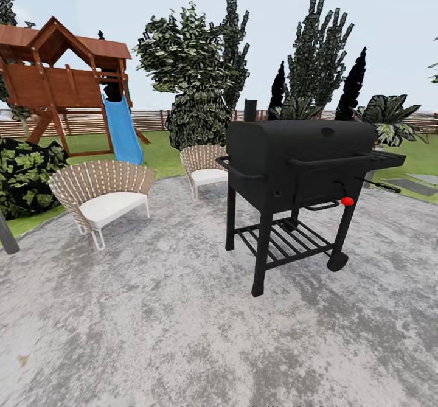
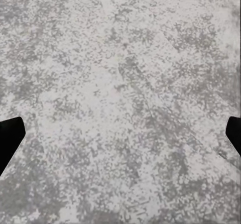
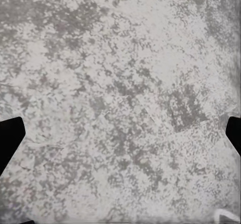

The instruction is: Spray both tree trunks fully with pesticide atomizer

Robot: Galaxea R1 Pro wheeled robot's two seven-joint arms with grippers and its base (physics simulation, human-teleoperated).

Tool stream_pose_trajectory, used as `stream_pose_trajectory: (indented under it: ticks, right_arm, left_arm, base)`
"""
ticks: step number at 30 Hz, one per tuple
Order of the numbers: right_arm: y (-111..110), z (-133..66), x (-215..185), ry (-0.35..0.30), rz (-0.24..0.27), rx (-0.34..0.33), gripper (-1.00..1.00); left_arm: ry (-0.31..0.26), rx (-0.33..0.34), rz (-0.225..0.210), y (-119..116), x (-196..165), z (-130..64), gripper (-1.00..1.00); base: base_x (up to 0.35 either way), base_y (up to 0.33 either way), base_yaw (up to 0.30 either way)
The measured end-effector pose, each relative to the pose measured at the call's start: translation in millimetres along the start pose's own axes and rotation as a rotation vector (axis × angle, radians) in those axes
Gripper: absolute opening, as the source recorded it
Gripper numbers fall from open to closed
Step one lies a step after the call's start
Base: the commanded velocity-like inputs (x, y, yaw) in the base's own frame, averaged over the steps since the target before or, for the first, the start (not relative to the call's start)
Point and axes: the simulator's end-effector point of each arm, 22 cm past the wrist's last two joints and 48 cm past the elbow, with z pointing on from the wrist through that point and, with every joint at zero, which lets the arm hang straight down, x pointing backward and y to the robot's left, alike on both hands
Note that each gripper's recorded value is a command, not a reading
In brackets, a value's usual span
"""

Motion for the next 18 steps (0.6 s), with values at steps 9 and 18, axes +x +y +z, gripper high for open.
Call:
stream_pose_trajectory:
  ticks: [9,18]
  right_arm:
    - [2.6,-0.8,-1.9,-0.005,0.002,-0.004,1.0]
    - [4.2,-1.6,-3.1,-0.008,0.005,-0.007,1.0]
  left_arm:
    - [-0.004,0.001,-0.001,-0.4,-1.7,-0.4,1.0]
    - [-0.008,0.001,-0.002,-0.5,-3.8,-0.8,1.0]
  base:
    - [0.0,0.0,-0.289]
    - [0.0,0.0,-0.291]
